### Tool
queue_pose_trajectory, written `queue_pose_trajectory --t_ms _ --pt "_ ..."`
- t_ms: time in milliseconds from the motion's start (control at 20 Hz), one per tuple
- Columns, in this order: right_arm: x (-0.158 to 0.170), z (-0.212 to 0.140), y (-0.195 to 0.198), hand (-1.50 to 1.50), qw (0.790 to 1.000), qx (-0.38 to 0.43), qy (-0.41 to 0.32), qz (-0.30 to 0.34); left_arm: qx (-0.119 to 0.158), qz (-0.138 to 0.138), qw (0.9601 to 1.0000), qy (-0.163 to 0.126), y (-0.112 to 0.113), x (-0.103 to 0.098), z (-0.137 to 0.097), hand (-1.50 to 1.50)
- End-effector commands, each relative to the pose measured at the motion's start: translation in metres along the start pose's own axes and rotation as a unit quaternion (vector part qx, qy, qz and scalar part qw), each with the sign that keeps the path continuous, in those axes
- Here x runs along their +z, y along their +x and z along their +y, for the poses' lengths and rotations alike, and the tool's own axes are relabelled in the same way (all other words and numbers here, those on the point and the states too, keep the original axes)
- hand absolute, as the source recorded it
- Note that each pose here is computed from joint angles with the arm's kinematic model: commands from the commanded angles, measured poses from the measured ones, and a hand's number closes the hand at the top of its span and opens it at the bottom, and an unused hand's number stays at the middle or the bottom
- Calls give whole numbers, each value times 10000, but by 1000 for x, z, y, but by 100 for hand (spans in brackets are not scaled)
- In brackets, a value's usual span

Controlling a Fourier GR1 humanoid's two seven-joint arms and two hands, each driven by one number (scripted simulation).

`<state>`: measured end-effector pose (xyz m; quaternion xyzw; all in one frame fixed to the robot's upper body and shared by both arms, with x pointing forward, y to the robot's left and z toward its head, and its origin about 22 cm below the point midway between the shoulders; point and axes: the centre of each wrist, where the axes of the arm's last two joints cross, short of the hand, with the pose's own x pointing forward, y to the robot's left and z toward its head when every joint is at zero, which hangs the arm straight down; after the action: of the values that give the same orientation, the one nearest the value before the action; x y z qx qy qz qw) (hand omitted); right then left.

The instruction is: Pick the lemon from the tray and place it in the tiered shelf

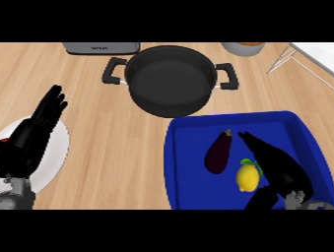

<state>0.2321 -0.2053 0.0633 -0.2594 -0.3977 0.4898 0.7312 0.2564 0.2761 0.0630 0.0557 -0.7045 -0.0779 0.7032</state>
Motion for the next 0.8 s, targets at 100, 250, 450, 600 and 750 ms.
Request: queue_pose_trajectory --t_ms 100,250,450,600,750 --pt "-11 2 5 -150 9967 620 -105 508 -78 35 10000 36 -8 1 0 0" --pt "10 0 -5 -150 9947 729 -66 717 -66 -27 10000 -57 -5 6 10 0" --pt "-10 -4 -15 -150 9926 821 189 873 -16 8 10000 68 -3 6 14 0" --pt "-13 10 -33 -150 9935 669 243 890 -10 5 10000 20 12 18 -5 0" --pt "-32 33 -27 -150 9938 687 292 819 -38 26 10000 25 -8 8 14 0"
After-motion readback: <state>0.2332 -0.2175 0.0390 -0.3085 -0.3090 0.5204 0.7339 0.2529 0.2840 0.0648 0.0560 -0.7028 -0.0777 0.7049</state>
